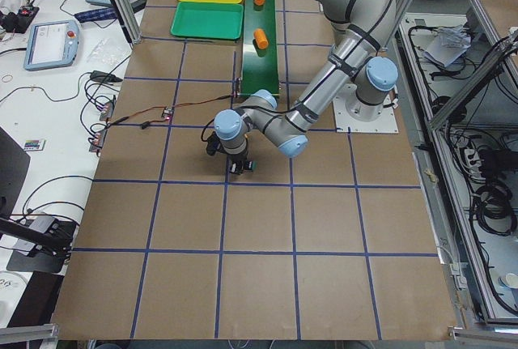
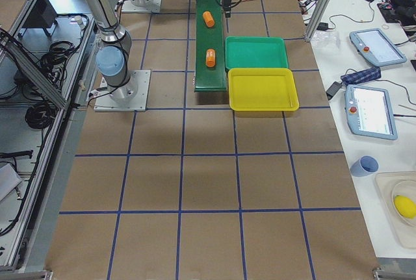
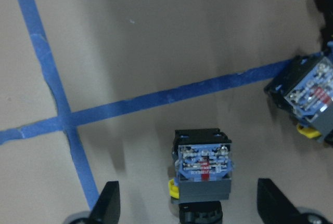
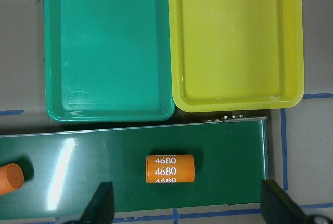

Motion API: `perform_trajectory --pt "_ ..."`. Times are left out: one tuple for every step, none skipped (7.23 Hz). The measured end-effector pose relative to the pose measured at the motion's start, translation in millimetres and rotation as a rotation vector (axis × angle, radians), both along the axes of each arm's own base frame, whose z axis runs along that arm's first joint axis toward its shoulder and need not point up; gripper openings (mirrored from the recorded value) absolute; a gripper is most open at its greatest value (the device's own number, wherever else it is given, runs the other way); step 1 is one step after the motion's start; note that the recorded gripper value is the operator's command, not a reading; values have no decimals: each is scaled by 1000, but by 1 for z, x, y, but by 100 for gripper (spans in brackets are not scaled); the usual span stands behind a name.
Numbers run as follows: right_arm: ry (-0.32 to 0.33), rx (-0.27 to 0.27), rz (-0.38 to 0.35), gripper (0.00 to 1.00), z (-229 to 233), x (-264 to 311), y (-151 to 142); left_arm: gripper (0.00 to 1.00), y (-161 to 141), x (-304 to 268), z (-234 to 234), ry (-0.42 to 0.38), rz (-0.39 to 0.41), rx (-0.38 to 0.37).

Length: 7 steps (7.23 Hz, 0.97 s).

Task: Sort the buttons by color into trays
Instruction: 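Grasp a green-capped button switch with the left gripper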

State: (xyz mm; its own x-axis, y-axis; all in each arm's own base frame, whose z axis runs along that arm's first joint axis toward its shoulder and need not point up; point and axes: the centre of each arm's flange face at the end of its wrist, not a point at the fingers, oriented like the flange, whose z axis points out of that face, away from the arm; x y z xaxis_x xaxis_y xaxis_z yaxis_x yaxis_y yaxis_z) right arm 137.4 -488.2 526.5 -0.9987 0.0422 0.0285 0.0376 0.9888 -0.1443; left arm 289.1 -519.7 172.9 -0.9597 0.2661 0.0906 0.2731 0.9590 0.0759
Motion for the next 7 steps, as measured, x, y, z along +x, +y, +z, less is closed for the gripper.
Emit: perform_trajectory --pt "-3 -11 -2 100 2 1 0 0 -4 1 7 -6 -22 -8" --pt "-10 -16 -2 100 3 3 0 0 -12 0 26 -7 -42 -11" --pt "-31 -18 3 100 3 6 0 0 -22 -15 52 8 -86 6" --pt "-61 -17 9 100 2 10 -1 0 -32 -46 77 22 -164 21" --pt "-84 -15 13 100 1 12 -2 0 -41 -87 99 33 -260 28" --pt "-92 -12 19 100 1 13 -2 0 -48 -140 117 51 -379 23" --pt "-91 -10 24 100 2 12 -2 0 -49 -205 133 75 -539 1"
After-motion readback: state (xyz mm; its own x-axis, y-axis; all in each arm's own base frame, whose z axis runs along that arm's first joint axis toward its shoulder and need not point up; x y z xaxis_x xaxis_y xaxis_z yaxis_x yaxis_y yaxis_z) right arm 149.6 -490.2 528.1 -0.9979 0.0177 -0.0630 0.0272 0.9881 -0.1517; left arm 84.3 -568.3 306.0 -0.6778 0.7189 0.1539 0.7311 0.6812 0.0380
